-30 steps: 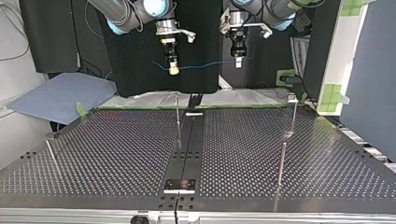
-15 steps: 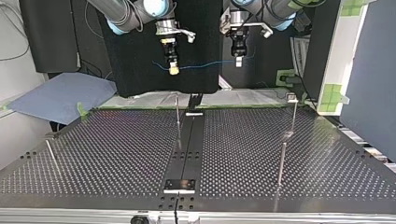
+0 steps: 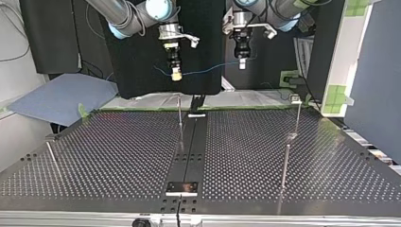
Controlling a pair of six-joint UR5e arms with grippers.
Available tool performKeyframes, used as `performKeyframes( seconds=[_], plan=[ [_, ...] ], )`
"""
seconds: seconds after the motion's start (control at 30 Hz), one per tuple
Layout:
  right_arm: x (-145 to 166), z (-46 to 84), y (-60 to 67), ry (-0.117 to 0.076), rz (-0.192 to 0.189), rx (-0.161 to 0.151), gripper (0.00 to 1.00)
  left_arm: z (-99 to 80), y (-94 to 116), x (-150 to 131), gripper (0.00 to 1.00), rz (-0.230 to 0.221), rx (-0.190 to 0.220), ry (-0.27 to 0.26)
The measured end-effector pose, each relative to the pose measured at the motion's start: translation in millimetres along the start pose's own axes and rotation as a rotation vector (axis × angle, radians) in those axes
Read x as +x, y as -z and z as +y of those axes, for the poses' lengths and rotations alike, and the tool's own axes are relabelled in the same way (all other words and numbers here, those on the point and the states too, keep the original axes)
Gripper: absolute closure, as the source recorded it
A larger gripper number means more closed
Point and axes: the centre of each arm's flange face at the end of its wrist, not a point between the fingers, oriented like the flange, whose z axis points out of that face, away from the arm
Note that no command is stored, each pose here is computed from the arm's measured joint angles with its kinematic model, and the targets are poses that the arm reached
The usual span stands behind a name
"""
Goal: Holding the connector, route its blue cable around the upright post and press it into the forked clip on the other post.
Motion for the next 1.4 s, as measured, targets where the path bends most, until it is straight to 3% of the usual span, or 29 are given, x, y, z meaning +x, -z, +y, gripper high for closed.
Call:
performKeyframes(
  seconds=[0.17,0.47,0.67,0.97,1.13,1.4],
  plan=[
    [23,0.5,-1.6,-0.040,0.017,0.031,1.00,3.1,-2,-14,0.99,-0.006,-0.019,0.035],
    [82,-1.2,-12.8,-0.064,0.073,0.073,1.00,1.5,-27,-62,0.99,-0.071,-0.105,0.103],
    [125,-2.1,-18.7,-0.073,0.115,0.098,1.00,-2.0,-43,-103,0.99,-0.123,-0.141,0.153],
    [184,1.2,-21.5,-0.086,0.177,0.100,1.00,0.1,-60,-163,0.99,-0.197,-0.207,0.224],
    [200,1.5,-25.6,-0.089,0.191,0.105,1.00,3.7,-66,-199,0.99,-0.235,-0.234,0.253],
    [219,-0.5,-36.0,-0.090,0.205,0.142,1.00,14.7,-71,-259,0.99,-0.299,-0.282,0.291]
  ],
)
